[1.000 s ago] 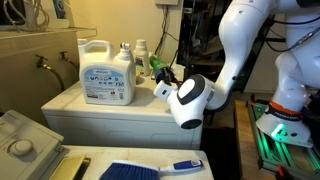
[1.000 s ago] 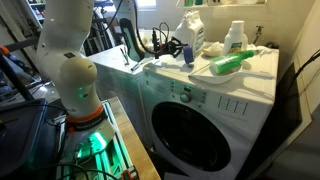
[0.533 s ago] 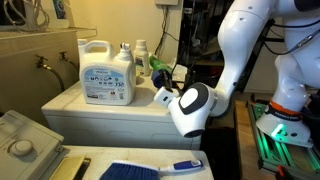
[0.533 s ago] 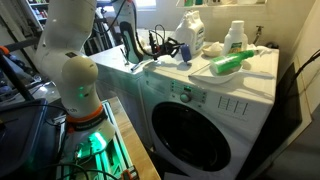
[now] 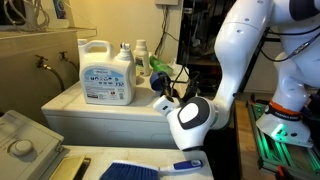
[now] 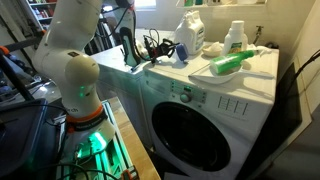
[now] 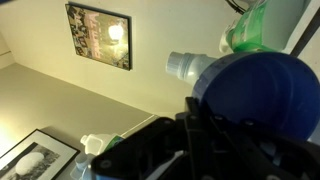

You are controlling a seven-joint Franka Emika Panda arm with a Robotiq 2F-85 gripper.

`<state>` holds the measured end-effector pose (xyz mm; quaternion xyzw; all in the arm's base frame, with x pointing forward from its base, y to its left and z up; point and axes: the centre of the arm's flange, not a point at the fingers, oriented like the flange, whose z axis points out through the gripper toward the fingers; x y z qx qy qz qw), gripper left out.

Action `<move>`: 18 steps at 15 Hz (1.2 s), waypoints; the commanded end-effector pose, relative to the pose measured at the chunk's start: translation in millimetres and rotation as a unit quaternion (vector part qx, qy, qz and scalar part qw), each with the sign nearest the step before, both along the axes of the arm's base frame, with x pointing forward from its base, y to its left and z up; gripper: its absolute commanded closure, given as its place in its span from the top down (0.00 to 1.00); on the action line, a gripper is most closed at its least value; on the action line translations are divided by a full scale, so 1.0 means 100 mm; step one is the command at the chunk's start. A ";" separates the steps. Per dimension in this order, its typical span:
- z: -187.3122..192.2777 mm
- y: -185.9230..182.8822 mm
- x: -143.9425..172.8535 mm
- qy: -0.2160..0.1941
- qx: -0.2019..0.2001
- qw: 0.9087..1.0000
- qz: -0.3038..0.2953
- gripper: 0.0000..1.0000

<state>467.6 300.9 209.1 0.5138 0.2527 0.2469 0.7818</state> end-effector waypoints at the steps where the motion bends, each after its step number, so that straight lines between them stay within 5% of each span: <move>1: -0.17 0.15 -0.03 -0.026 0.030 0.999 -0.012 0.01; 5: -0.19 0.24 -0.03 -0.018 0.045 0.999 -0.022 0.05; 10: -0.20 0.29 -0.04 0.001 0.055 0.998 -0.035 0.50; 12: -0.20 0.30 -0.04 0.006 0.056 0.998 -0.040 0.48; 13: -0.20 0.31 -0.04 0.008 0.058 0.997 -0.041 0.72; 15: -0.15 0.33 -0.04 0.015 0.066 0.997 -0.048 0.74; 18: -0.14 0.36 -0.07 0.042 0.076 0.994 -0.064 0.97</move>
